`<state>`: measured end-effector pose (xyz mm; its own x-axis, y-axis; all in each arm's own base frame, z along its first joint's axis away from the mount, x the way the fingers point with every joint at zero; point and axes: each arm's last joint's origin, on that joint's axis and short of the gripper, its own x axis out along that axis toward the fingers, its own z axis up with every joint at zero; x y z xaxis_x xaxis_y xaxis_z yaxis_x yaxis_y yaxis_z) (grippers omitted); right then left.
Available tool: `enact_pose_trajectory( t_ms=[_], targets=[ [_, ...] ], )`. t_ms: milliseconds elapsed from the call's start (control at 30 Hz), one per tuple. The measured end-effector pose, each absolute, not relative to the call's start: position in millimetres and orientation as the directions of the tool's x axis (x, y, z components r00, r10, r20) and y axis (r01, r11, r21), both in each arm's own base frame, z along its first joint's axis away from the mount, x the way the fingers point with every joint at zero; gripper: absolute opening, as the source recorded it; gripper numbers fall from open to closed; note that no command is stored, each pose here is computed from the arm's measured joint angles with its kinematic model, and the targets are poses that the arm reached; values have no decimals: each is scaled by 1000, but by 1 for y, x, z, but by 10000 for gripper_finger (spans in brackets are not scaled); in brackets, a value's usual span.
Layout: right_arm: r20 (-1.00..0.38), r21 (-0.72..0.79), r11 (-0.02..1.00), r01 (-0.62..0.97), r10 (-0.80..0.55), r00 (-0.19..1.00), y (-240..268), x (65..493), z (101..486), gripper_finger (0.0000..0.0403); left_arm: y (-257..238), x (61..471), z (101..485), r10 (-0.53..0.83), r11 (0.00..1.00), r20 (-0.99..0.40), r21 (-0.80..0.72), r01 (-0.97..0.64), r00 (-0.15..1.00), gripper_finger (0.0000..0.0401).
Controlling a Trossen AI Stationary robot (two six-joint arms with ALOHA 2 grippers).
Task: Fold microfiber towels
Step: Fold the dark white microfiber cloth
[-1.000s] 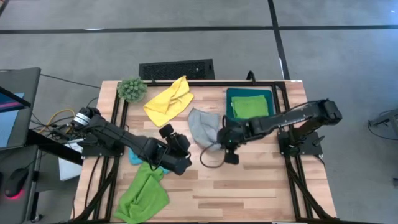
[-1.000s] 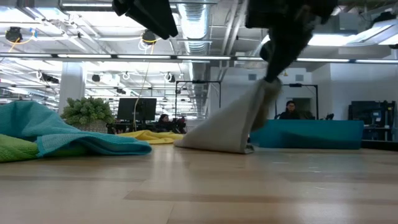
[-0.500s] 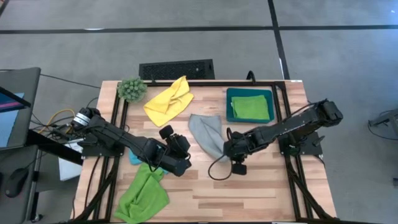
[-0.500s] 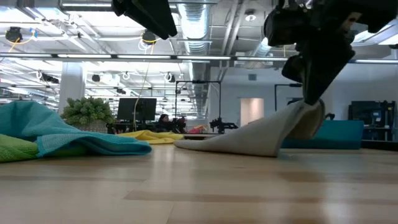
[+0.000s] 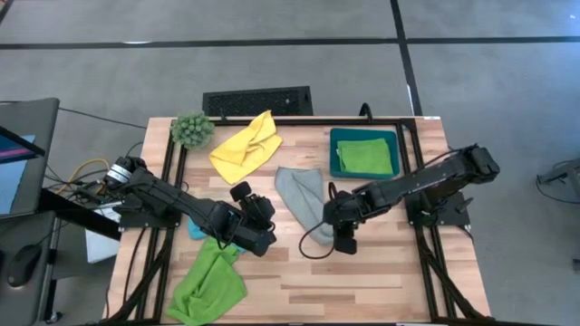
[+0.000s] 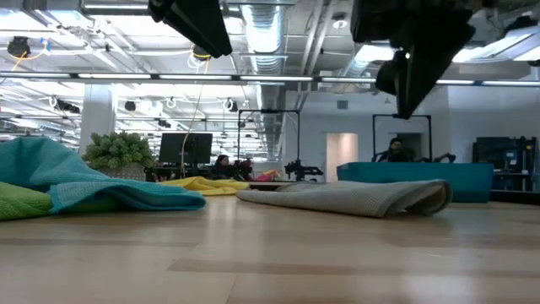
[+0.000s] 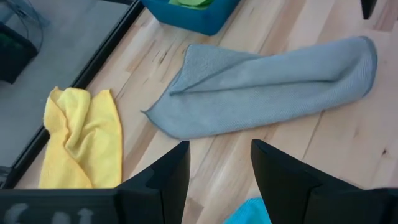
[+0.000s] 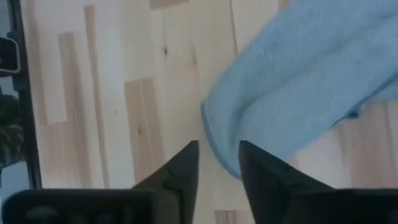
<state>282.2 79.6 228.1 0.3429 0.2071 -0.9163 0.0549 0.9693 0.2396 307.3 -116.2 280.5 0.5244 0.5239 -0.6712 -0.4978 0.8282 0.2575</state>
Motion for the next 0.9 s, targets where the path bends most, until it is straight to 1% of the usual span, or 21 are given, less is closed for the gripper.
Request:
enact_pose_trajectory(
  t_ms=[100, 167, 267, 367, 433, 500, 600, 733, 900],
  targets=[
    [-904, 225, 974, 38, 194, 381, 71, 289, 236, 180, -116, 306, 280, 528, 826, -675, 269, -495, 515, 164],
    [-884, 200, 975, 94, 139, 447, 59, 297, 241, 195, -115, 306, 280, 530, 823, -677, 264, -503, 511, 164],
    [-847, 195, 968, 155, 87, 524, 33, 307, 245, 204, -114, 302, 280, 543, 804, -680, 254, -537, 492, 164],
    [-815, 201, 962, 184, 60, 577, 3, 320, 241, 201, -110, 296, 284, 563, 775, -679, 237, -585, 472, 164],
    [-823, 190, 963, 190, 51, 565, -14, 323, 233, 196, -109, 292, 287, 572, 759, -673, 218, -613, 469, 164],
    [-809, 193, 968, 163, 62, 585, -27, 335, 223, 191, -108, 290, 290, 575, 752, -671, 207, -626, 468, 164],
    [-840, 151, 980, 131, 57, 540, -40, 343, 198, 184, -106, 287, 293, 575, 745, -670, 190, -640, 469, 164],
    [-854, 129, 977, 170, 23, 520, -59, 361, 179, 179, -105, 285, 294, 575, 729, -676, 167, -663, 462, 164],
    [-868, 90, 984, 155, 1, 497, -77, 379, 162, 178, -105, 285, 293, 574, 716, -681, 146, -683, 455, 164]
  ],
)
